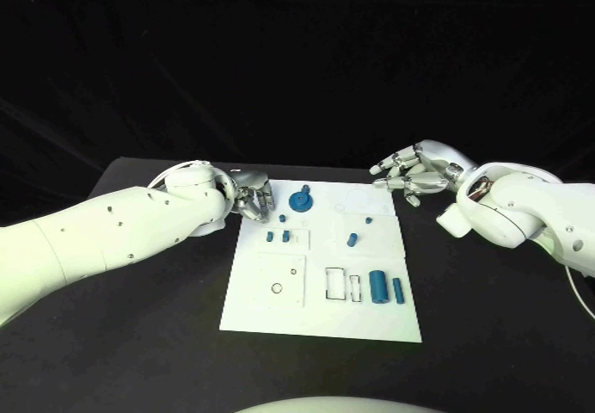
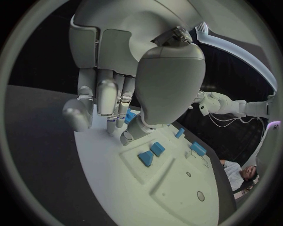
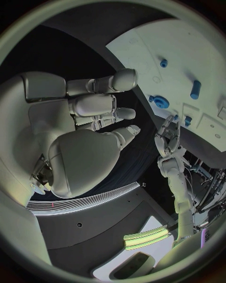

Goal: Assemble the parts on the task board

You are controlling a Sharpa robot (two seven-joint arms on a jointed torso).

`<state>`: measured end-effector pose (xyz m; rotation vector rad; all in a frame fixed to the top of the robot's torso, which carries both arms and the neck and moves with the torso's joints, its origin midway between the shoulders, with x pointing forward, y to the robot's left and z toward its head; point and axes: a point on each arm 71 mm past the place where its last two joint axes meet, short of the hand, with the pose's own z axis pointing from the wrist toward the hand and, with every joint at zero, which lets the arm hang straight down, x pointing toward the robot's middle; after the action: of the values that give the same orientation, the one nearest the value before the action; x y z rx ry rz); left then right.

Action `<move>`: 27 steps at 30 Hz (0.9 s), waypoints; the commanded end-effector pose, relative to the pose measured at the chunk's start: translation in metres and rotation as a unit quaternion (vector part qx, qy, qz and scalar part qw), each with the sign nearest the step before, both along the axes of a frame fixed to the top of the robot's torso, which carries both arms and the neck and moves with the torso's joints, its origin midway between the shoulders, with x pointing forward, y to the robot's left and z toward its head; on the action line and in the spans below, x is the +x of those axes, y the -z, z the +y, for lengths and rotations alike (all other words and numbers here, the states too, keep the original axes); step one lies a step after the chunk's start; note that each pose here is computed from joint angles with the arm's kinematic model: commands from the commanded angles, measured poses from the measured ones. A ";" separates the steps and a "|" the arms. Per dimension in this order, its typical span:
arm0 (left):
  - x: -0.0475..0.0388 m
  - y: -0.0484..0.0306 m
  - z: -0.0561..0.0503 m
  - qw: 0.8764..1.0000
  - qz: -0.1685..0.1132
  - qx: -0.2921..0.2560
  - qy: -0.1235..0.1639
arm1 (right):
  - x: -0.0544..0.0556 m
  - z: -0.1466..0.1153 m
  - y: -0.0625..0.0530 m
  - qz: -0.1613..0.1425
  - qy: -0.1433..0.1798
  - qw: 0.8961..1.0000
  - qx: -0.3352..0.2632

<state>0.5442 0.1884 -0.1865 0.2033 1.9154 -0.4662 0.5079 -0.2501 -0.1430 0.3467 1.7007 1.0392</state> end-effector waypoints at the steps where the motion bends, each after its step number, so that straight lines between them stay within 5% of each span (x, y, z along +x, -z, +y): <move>1: 0.0037 -0.0092 0.011 0.995 -0.009 -0.096 -0.038 | 0.001 -0.002 0.000 -0.056 -0.009 0.993 -0.104; 4: 0.0059 -0.0135 0.023 0.981 0.001 -0.180 -0.067 | 0.001 -0.002 0.002 -0.084 -0.015 0.983 -0.163; 7: 0.0060 -0.0165 0.032 0.951 0.031 -0.289 -0.100 | -0.001 0.000 0.006 -0.110 -0.020 0.967 -0.227; 9: 0.0044 -0.0180 0.034 0.925 0.052 -0.357 -0.118 | -0.002 0.002 0.009 -0.125 -0.021 0.954 -0.272; 13: -0.0046 -0.0188 0.035 0.850 0.108 -0.492 -0.156 | -0.006 0.011 0.017 -0.146 -0.024 0.929 -0.340; 18: -0.0179 -0.0171 0.036 0.779 0.144 -0.582 -0.184 | -0.010 0.020 0.026 -0.162 -0.030 0.910 -0.380; 22: -0.0249 -0.0150 0.041 0.746 0.152 -0.615 -0.206 | -0.013 0.025 0.032 -0.168 -0.036 0.906 -0.388; 27: -0.0304 -0.0139 0.045 0.733 0.155 -0.628 -0.211 | -0.013 0.033 0.038 -0.167 -0.044 0.906 -0.386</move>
<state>0.5141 0.2324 -0.1747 -1.1279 1.5631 -1.3557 0.4941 -0.2178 -0.1793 -0.3609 1.6805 0.4376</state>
